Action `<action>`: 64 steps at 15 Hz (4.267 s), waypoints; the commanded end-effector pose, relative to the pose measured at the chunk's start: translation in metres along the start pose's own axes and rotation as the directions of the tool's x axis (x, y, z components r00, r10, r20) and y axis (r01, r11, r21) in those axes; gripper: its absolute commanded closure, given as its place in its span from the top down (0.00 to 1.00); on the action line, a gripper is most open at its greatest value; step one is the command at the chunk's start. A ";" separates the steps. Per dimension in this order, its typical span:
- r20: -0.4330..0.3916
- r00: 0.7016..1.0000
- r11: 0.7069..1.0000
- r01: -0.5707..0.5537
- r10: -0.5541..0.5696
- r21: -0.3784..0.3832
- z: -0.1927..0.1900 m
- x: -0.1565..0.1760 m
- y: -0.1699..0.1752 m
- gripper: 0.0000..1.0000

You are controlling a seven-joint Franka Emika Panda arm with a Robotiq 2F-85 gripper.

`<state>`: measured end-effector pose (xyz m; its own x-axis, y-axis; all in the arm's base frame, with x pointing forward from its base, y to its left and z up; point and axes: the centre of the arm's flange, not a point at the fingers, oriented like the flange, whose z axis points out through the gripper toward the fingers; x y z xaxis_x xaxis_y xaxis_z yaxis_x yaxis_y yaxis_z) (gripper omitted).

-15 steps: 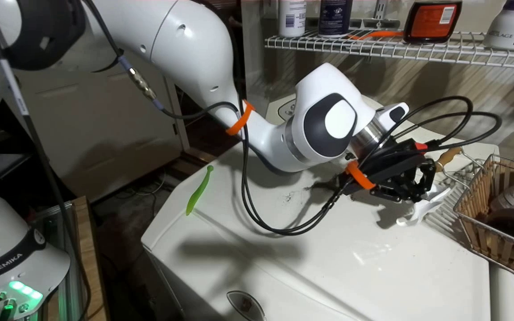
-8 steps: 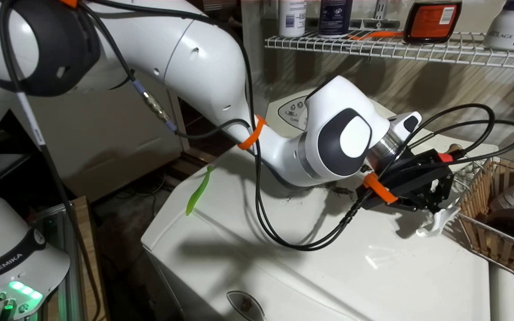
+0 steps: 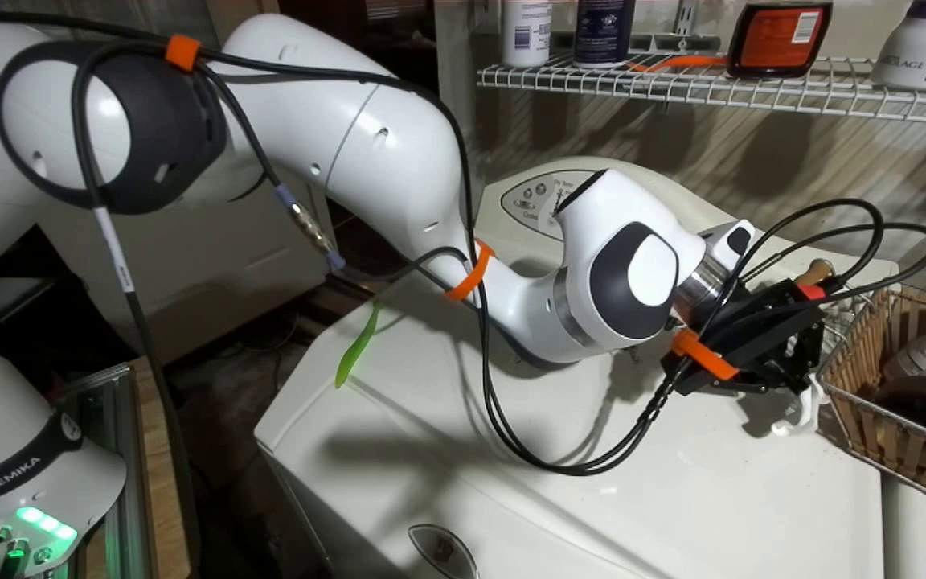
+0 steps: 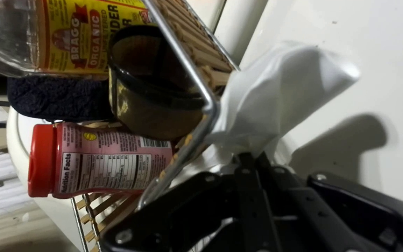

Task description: Use the paper towel to wipe the dirt on top of the washer

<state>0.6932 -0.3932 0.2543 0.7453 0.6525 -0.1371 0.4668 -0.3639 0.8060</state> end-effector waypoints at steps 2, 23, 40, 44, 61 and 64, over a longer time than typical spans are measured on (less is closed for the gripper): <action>0.016 0.998 0.990 0.056 -0.054 -0.127 0.023 0.012 -0.006 0.01; -0.008 0.998 0.993 0.069 -0.070 -0.091 0.035 0.020 -0.030 0.01; -0.148 0.987 0.990 -0.048 0.069 0.135 -0.003 0.024 -0.009 0.01; -0.200 0.974 0.971 -0.057 0.106 0.234 -0.013 0.024 -0.005 0.01; -0.300 0.926 0.796 -0.002 0.231 0.605 -0.041 0.030 -0.006 0.01; -0.292 0.931 0.760 0.024 0.220 0.649 -0.049 0.033 -0.011 0.01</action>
<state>0.7028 -0.3500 0.2733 0.6534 0.7203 0.2328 0.6475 -0.6911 0.3212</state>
